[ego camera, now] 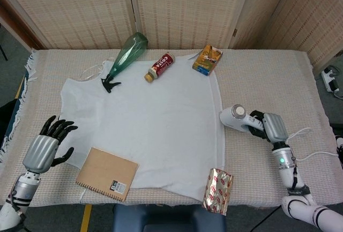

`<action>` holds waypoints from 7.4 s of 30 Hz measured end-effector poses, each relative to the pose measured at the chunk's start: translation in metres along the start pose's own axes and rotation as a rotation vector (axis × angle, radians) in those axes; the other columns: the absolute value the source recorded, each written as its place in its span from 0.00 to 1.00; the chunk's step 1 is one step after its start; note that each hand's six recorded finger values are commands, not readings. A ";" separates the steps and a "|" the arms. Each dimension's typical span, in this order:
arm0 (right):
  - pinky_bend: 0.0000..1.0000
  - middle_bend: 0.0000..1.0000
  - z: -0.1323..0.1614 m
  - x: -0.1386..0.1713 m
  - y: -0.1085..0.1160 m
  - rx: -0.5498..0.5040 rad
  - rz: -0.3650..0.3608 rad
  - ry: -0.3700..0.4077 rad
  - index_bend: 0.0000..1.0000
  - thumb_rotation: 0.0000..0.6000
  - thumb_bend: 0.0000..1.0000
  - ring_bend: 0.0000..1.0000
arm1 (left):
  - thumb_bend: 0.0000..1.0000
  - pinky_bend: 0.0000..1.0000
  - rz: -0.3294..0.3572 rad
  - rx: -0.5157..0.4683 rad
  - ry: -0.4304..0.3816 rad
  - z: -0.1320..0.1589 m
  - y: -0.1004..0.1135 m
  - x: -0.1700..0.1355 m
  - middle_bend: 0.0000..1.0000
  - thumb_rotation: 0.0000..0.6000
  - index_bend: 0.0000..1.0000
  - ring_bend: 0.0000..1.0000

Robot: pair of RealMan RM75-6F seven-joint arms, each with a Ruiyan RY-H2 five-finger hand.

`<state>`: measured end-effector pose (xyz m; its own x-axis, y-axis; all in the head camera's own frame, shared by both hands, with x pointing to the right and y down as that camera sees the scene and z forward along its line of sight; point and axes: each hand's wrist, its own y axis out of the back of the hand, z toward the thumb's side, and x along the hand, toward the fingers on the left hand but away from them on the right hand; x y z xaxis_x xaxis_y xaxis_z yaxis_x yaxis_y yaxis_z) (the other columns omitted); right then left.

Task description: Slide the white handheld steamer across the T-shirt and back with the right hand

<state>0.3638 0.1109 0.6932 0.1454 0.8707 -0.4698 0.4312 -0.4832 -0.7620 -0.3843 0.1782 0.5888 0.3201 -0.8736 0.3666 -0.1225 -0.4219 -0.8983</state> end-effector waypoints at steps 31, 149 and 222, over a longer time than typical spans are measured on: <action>0.95 0.86 0.148 -0.073 -0.084 0.096 0.271 0.164 0.85 1.00 0.94 0.82 | 0.47 0.00 -0.500 0.011 -0.123 0.101 -0.128 0.120 0.13 0.70 0.18 0.02; 0.95 0.86 0.120 -0.045 -0.107 0.274 0.244 0.246 0.83 1.00 0.94 0.82 | 0.46 0.00 -0.548 0.089 -0.130 0.114 -0.141 0.102 0.10 0.69 0.16 0.00; 0.67 0.55 -0.037 -0.039 0.000 0.294 0.026 -0.156 0.36 1.00 0.30 0.50 | 0.37 0.00 -0.275 -0.058 -0.008 0.073 -0.078 0.093 0.10 0.69 0.17 0.00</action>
<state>0.3915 0.0808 0.7280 0.0047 0.8441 -0.5362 0.1504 -0.5307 -0.8341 -0.2767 0.1476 0.6757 0.3556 -0.7227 0.5926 -0.0834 -0.6560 -0.7501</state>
